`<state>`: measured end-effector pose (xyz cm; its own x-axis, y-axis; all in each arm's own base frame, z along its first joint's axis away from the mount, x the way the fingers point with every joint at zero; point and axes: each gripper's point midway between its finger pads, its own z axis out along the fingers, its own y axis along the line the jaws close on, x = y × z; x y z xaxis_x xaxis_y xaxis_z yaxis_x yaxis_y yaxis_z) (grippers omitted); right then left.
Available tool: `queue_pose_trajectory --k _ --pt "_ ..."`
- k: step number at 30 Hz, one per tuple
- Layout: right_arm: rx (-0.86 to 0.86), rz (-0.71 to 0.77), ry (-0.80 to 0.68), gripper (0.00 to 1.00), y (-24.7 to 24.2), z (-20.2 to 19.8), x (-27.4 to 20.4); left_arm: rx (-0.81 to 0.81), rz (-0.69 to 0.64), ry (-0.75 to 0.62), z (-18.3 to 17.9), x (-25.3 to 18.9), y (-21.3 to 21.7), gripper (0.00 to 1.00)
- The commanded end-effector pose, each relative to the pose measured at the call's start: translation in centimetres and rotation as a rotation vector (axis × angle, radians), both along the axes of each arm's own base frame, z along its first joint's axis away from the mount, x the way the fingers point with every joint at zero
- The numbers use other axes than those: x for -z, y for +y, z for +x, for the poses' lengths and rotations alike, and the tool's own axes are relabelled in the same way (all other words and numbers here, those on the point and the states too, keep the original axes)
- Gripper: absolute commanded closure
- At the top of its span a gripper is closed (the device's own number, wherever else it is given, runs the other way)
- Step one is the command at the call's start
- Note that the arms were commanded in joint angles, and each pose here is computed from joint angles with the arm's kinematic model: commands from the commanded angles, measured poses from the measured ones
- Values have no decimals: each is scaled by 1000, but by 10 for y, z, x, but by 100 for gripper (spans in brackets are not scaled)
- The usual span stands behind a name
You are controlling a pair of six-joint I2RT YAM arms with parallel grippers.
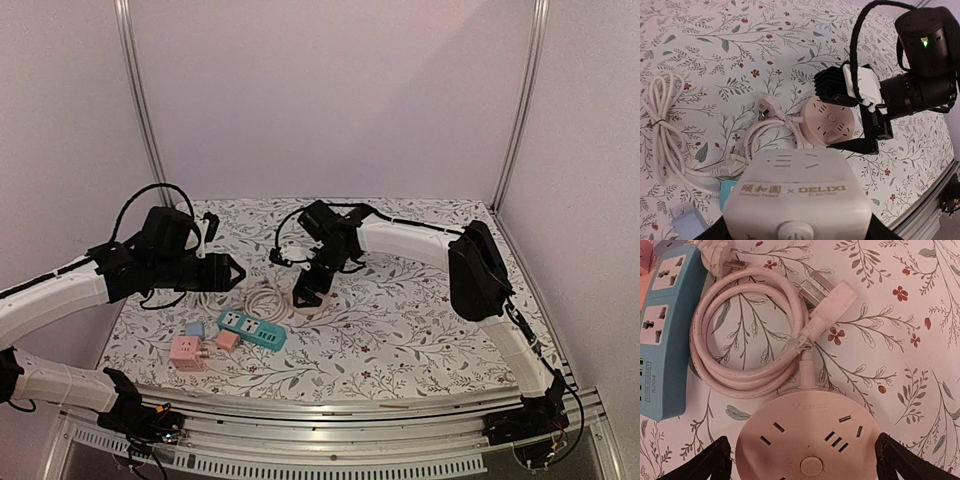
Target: Insert the plug
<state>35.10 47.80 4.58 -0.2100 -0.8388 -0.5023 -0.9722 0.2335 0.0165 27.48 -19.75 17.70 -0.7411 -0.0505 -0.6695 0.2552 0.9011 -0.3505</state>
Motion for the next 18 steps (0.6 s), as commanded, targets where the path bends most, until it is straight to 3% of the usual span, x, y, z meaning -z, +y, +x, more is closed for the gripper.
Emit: queue_pose_trajectory --k 1,8,14,18 --pt "6 -71 123 1 -16 -22 28 -1 -4 -13 5 0 1 100" --pt "90 -119 -30 1 -23 9 26 0 -1 -10 4 2 1 100" --pt "3 -52 -28 1 1 -16 2 -7 3 -19 6 0 3 100" --pt "-56 -25 -104 1 21 -23 -8 -6 3 -21 6 -1 3 100"
